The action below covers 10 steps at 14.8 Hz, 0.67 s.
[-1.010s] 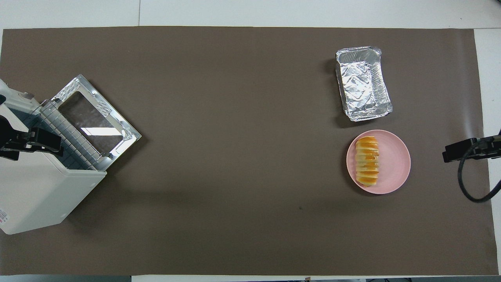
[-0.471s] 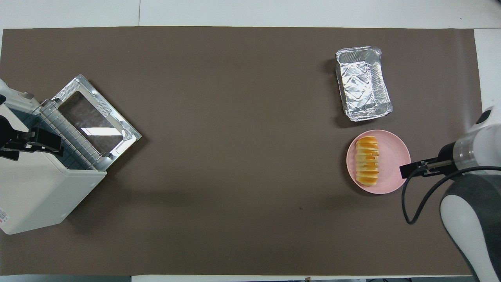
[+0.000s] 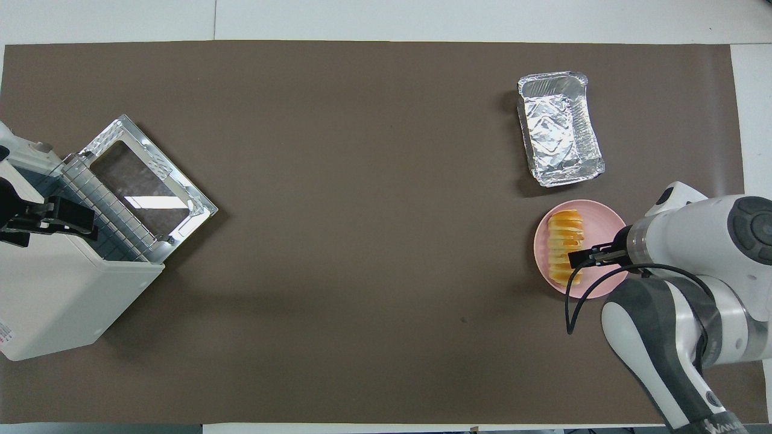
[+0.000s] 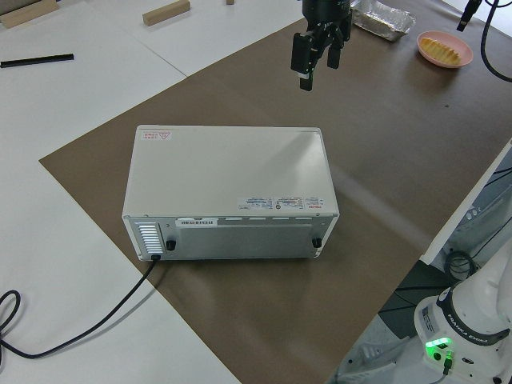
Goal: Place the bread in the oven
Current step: 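Reach the right gripper over the orange bread slices on the pink plate, then close the right gripper on the bread slices and lift them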
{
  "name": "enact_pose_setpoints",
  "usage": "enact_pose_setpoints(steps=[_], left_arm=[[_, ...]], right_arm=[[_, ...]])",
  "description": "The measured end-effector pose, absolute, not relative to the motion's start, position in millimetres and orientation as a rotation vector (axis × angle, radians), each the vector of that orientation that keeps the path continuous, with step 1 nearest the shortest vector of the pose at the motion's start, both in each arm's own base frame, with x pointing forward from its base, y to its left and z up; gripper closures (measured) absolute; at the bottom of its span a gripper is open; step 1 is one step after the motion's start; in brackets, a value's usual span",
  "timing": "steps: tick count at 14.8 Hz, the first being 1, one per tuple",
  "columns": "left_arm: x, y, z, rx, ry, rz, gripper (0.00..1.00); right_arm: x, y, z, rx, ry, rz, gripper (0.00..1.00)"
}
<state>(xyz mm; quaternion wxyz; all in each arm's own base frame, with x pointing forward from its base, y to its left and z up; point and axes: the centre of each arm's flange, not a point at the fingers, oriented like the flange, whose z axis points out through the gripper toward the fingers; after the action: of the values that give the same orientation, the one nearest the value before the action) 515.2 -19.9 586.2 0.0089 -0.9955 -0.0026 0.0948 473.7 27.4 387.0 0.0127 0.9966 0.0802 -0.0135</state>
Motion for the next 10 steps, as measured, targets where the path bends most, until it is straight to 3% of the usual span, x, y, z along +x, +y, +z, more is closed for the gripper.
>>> enact_pose_setpoints(steps=[5, 10], left_arm=[[515, -20, 586, -3.110, -0.008, 0.296, 0.00], [515, -20, 586, -3.110, -0.008, 0.296, 0.00]], right_arm=[[496, 42, 338, 3.117, 0.272, 0.038, 0.00], [497, 54, 325, 3.118, 0.297, 0.040, 0.00]])
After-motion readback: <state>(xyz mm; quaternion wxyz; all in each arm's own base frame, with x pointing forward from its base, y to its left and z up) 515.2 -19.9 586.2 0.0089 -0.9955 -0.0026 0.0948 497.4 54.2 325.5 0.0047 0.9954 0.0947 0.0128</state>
